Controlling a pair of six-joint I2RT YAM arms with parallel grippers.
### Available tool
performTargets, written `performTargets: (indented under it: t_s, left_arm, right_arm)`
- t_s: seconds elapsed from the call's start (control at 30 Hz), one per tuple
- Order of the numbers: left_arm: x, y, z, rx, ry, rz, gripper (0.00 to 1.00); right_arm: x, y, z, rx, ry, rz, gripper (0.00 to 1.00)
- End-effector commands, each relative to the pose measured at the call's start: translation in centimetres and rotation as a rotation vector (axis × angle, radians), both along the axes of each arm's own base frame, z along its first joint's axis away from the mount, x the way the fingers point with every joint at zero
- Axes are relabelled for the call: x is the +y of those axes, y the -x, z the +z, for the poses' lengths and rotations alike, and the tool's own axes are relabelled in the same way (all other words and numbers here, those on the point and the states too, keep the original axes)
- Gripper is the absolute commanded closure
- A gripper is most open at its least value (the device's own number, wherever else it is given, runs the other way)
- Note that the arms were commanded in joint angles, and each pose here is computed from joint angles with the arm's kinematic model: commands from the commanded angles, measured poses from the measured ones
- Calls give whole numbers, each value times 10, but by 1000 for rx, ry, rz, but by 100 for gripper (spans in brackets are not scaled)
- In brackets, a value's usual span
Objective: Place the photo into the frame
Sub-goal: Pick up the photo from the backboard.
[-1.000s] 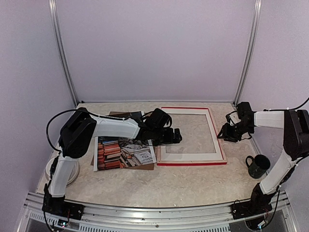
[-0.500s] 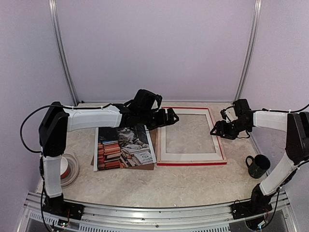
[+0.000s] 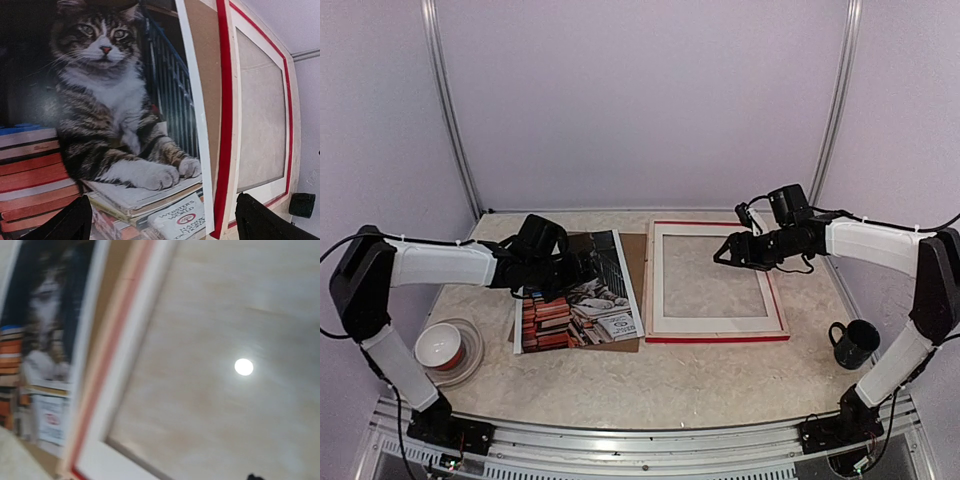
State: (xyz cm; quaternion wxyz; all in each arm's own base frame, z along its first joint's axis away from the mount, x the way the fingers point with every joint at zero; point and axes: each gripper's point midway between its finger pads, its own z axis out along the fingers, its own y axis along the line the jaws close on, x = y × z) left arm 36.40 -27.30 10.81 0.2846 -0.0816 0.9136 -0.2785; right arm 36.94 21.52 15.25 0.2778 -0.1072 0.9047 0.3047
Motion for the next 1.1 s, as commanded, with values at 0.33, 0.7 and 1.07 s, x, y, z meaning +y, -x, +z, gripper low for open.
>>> performTargets:
  t_s: [0.33,0.7,1.07]
  left_arm:
    - [84,25,20,-9,75,217,1]
    - [99,33,3,12,68,256,1]
    - [99,25,-15,5,78,253,1]
  right_arm:
    - [159,33,-2,60,-81,258,27]
    - [238,28,-34,137,25,282,25]
    - [235,18,-85,212,168,166,23]
